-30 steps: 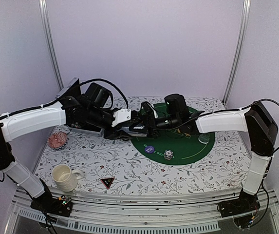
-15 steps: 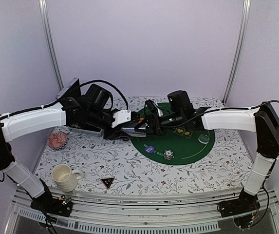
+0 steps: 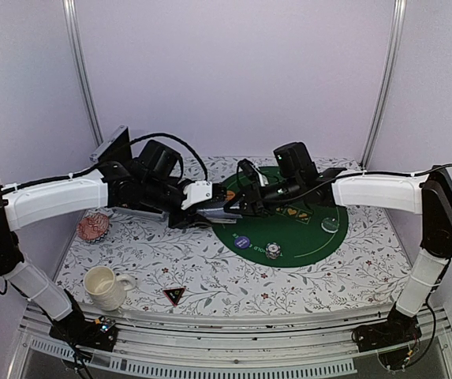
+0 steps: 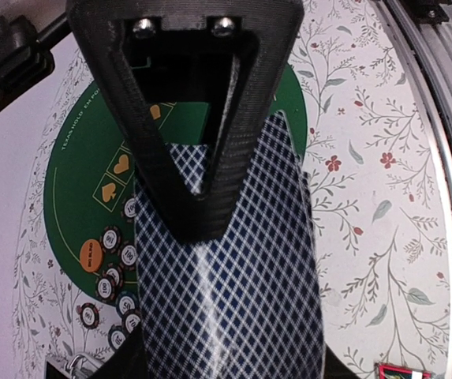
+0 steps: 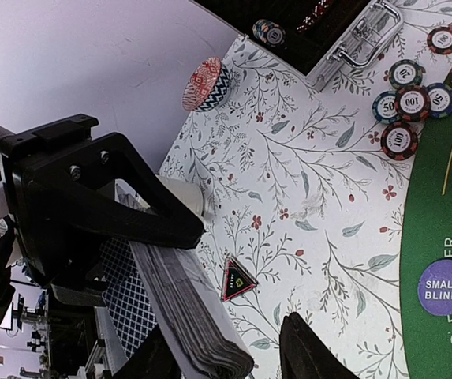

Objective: Distribute texas hold em gaming equipment
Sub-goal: Pick up the poker card from the face-down deck piles.

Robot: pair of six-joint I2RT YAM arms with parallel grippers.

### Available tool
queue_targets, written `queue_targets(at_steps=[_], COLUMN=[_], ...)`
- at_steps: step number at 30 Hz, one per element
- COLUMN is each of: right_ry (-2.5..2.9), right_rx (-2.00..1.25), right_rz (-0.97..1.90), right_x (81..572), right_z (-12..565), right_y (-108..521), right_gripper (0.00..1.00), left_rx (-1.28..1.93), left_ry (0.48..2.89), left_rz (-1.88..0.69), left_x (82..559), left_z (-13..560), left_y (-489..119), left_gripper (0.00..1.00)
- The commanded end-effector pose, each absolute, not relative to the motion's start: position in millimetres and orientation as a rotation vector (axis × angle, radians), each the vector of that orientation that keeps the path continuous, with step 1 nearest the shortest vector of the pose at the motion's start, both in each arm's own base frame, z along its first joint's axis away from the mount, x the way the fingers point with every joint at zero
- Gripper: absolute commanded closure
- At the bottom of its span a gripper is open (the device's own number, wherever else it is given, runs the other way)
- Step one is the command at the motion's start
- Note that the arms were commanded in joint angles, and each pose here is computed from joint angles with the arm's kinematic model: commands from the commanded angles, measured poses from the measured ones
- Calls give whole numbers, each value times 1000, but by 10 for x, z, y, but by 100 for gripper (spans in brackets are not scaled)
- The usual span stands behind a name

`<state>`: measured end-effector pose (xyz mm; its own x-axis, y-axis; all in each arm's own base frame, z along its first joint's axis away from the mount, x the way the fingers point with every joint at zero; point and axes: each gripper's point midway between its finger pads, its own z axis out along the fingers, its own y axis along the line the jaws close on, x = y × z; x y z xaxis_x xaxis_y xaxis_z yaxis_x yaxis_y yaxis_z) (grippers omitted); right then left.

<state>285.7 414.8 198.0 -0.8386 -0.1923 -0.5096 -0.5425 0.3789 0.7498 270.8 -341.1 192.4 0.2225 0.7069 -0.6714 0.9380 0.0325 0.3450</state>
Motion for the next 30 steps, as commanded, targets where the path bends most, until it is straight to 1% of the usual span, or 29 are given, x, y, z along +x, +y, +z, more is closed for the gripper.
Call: queue_targets(at_steps=[1, 4, 6, 10, 12, 14, 16, 18, 19, 22, 23, 24, 25, 30], right_ry=[2246, 2236, 2230, 2219, 2215, 2221, 2228, 2237, 2238, 2241, 2238, 2239, 2237, 2241], right_rx=[-630, -640, -649, -646, -640, -637, -640, -635, -629, -612, -606, -599, -592, -584], right_rz=[1400, 1409, 1414, 1406, 1401, 1406, 1423, 1433, 1432, 1433, 1430, 1427, 1424, 1428], right_x=[2955, 2945, 2937, 2950, 2967, 2961, 2943, 2933, 2941, 2946, 2953, 2957, 2966, 2956], right_z=[2257, 2299, 2322, 2374, 2391, 2386, 2372, 2363, 2366, 2384, 2402, 2406, 2417, 2428], right_y=[4074, 4082, 4086, 4072, 4052, 4049, 4059, 4059, 4054, 4027, 4009, 3998, 3979, 3943], right_gripper=[55, 49, 47, 47, 49, 54, 63, 70, 71, 79, 80, 85, 87, 95], left_rx=[1702, 1695, 1684, 1672, 1670, 1668, 1661, 1650, 1642, 1632, 1630, 1628, 1629, 1623], left_ry=[1495, 1492, 1487, 1481, 1480, 1482, 1485, 1489, 1496, 1507, 1512, 1517, 1520, 1528], left_rz=[-392, -393, -393, -394, -393, -395, -396, -396, -396, -391, -387, -384, -379, -372], left_x=[2663, 2663, 2672, 2672, 2671, 2672, 2678, 2689, 2702, 2717, 2723, 2725, 2729, 2746], left_z=[2056, 2064, 2083, 2100, 2100, 2096, 2100, 2107, 2106, 2090, 2078, 2066, 2055, 2040], left_y=[-3453, -3457, -3460, -3463, -3460, -3462, -3463, -3467, -3464, -3455, -3450, -3442, -3437, -3429], left_gripper=[56, 56, 56, 56, 56, 55, 56, 56, 55, 55, 55, 55, 55, 55])
